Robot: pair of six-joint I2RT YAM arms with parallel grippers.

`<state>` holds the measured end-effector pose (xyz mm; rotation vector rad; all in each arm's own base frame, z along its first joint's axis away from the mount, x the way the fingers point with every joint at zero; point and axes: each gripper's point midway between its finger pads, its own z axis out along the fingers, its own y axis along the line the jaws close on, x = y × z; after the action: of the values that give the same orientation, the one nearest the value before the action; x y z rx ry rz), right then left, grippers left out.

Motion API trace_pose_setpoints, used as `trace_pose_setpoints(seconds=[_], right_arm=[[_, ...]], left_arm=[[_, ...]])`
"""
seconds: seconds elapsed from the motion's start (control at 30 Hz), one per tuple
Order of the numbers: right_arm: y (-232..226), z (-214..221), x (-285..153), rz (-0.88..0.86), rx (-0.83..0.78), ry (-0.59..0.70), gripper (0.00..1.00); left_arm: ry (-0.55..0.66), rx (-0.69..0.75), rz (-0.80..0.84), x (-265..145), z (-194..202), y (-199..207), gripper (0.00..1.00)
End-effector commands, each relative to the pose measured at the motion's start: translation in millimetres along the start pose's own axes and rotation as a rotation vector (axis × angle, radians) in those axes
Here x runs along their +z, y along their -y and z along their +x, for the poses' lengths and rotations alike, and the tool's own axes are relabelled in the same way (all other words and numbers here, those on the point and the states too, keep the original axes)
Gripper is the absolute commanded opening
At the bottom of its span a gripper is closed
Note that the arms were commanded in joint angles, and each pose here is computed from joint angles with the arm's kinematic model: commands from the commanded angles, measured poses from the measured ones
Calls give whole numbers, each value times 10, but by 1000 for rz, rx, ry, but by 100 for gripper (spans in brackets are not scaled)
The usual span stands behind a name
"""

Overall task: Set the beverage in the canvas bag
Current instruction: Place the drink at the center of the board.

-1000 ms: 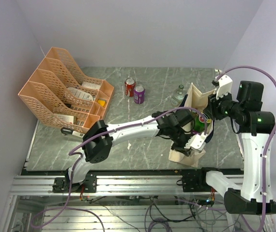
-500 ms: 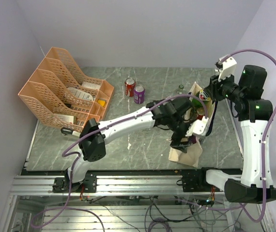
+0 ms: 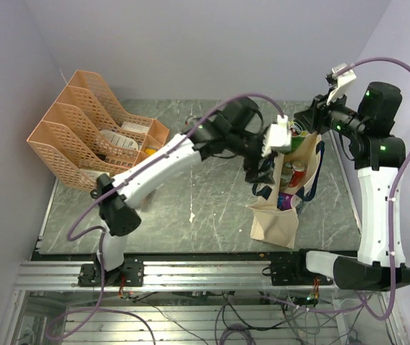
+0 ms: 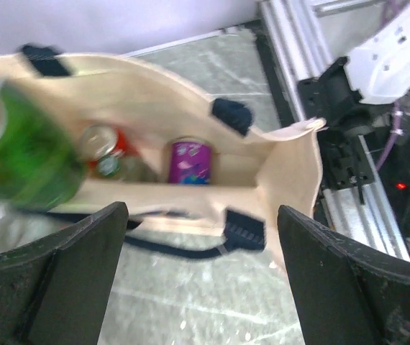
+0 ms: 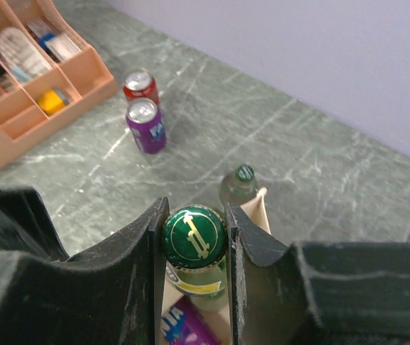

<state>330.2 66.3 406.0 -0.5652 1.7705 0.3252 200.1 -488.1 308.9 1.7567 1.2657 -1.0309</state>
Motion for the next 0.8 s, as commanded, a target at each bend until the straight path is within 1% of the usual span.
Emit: trace_pose_setpoints(seconds=[0.0, 0.1, 0.17, 0.27, 0.33, 0.4, 0.5, 0.57, 0.67, 0.77], right_arm=[[-83, -702, 13, -83, -60, 255, 0], [-121, -738, 200, -137, -12, 274, 0], [-202, -757, 378, -156, -10, 271, 0], [-547, -796, 663, -213, -53, 265, 0], [-666, -741, 860, -228, -34, 243, 0], [-788, -660, 1034, -251, -12, 213, 0], [-978, -505, 1268, -278, -25, 181, 0], [-1076, -371, 1416, -299, -19, 154, 0], [-1253, -138, 1605, -349, -47, 98, 0], [-1395, 79, 1711, -399, -88, 77, 0]], left_arm=[[17, -36, -191, -671, -164, -195, 96], [-50, -43, -247, -1006, 75, -151, 95], [-74, -74, -282, -1210, 224, -132, 95], [-86, -111, -341, -1530, 403, -126, 95], [-90, -129, -379, -1674, 490, -115, 95], [-96, -154, -411, -1797, 583, -94, 95], [-117, -196, -451, -1949, 740, -56, 95], [-106, -254, -483, -2011, 832, -72, 95], [-61, -345, -530, -2071, 962, -175, 95], [-51, -441, -628, -2149, 1235, -364, 94]])
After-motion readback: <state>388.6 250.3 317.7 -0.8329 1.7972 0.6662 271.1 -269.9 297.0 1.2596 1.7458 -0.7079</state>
